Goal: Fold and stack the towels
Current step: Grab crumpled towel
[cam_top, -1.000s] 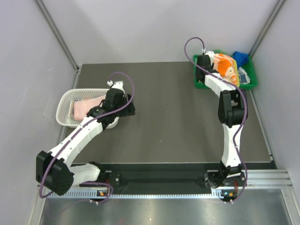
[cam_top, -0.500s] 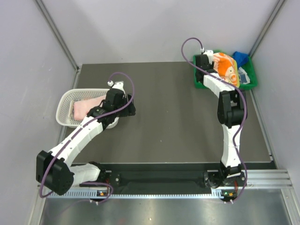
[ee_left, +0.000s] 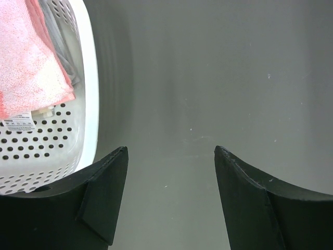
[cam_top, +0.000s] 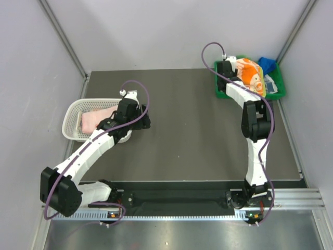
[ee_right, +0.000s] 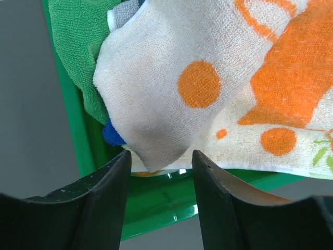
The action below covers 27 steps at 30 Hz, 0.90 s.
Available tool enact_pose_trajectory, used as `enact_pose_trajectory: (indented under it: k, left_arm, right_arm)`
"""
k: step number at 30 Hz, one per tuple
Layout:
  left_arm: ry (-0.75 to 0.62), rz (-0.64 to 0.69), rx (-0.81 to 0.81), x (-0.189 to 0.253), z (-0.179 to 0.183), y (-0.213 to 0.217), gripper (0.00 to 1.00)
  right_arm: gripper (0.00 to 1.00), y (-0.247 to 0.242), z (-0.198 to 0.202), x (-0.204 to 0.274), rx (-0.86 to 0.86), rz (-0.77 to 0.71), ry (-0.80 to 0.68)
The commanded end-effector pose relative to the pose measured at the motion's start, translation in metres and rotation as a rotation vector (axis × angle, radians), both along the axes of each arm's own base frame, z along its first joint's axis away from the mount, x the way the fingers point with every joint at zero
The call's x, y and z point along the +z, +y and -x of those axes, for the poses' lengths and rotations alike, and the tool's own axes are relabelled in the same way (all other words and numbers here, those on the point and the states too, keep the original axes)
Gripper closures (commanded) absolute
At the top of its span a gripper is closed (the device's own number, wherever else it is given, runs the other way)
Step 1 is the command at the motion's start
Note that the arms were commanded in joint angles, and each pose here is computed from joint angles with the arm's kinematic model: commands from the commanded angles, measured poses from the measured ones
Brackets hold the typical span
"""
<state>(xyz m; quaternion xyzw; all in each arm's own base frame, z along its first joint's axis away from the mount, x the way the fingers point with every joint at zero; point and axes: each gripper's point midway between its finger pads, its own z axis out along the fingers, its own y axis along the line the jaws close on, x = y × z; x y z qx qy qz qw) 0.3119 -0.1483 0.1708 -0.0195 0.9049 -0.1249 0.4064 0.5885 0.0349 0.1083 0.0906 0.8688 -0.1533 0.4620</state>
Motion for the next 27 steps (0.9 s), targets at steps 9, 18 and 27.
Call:
enact_pose_trajectory:
  k: [9, 18, 27]
  left_arm:
    - [-0.027, 0.009, -0.010, 0.002, -0.006, -0.004, 0.28]
    - [-0.029, 0.012, -0.009, 0.003, -0.007, -0.005, 0.29]
    - [-0.037, 0.022, -0.008, 0.008, -0.008, -0.007, 0.31]
  right_arm:
    - [0.70, -0.012, -0.017, 0.012, -0.004, -0.131, -0.081]
    - [0.97, -0.022, -0.020, 0.053, -0.007, -0.160, -0.163]
    - [1.00, -0.046, -0.027, 0.141, -0.043, -0.162, -0.317]
